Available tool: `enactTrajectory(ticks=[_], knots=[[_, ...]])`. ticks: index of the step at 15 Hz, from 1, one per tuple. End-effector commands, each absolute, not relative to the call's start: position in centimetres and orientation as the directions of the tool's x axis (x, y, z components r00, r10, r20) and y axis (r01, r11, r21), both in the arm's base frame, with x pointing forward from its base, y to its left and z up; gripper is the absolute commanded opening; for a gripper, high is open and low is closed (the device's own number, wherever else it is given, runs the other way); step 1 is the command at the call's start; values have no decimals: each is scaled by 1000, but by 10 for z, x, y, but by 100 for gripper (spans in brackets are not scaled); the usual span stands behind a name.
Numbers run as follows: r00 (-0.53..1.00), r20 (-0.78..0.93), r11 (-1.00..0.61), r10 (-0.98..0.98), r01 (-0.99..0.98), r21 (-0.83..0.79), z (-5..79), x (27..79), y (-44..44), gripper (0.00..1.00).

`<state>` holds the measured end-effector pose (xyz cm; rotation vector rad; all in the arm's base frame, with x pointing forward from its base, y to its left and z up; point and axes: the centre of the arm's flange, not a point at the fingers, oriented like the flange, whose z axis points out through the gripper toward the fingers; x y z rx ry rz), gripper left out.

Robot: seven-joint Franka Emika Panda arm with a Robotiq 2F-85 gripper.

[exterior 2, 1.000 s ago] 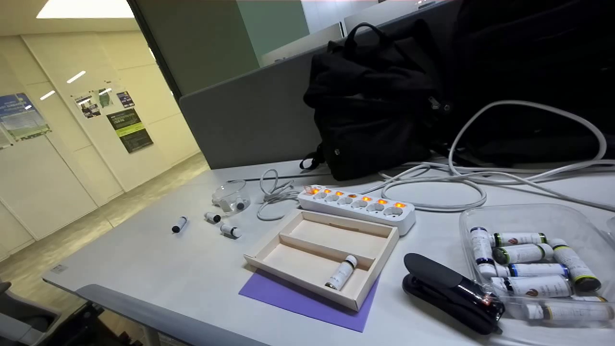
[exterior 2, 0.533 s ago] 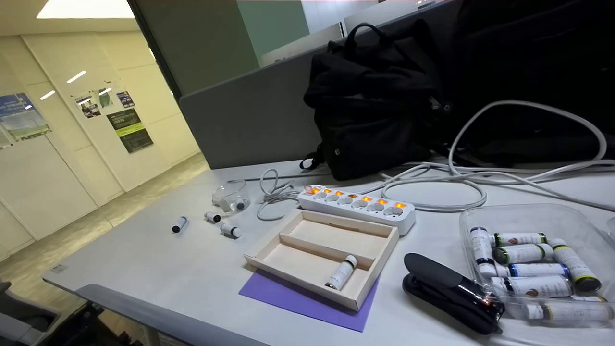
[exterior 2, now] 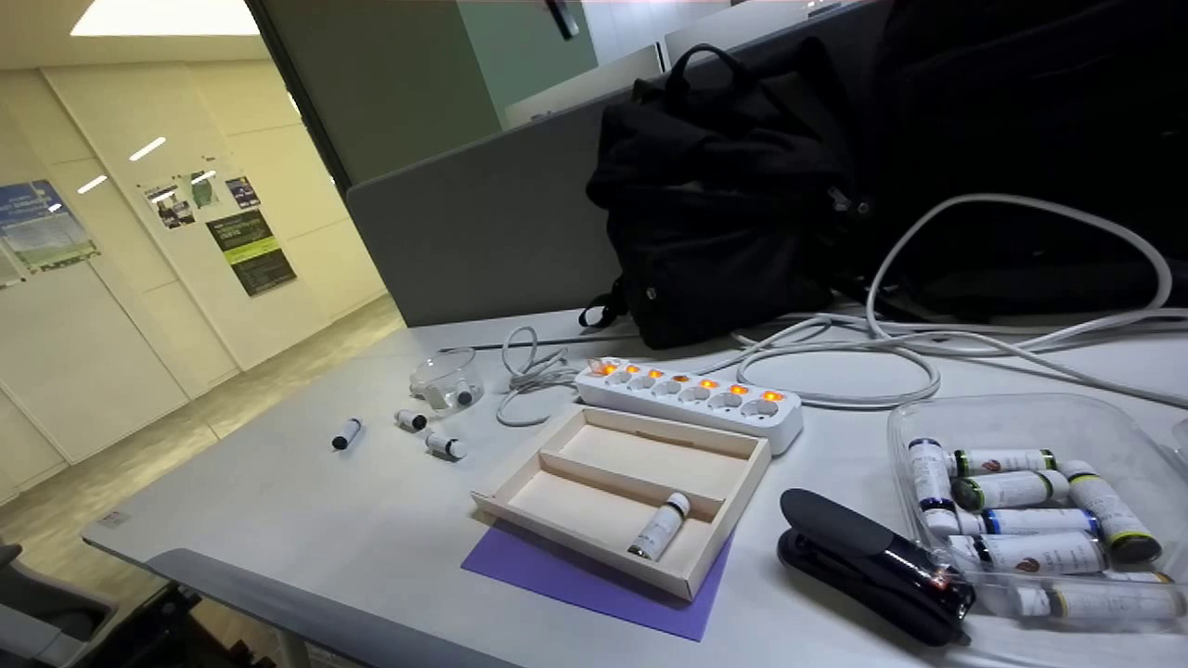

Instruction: Switch off the third switch from the right

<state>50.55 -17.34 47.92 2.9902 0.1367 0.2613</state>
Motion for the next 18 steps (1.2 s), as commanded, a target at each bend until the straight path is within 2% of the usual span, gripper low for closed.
enactTrajectory(ticks=[1, 2, 3, 6, 16, 18], knots=[[995, 95, -999, 1, -4, 53, 459, 583, -209, 100], [999, 44, -1000, -25, -25, 3, 448, 592, -213, 100], [994, 104, -998, 19, 13, 56, 444, 548, -194, 100], [999, 49, -1000, -7, -8, 18, 423, 572, -202, 100], [999, 47, -1000, -6, -7, 16, 429, 575, -202, 100], [999, 48, -1000, -20, -20, 13, 410, 588, -202, 100]])
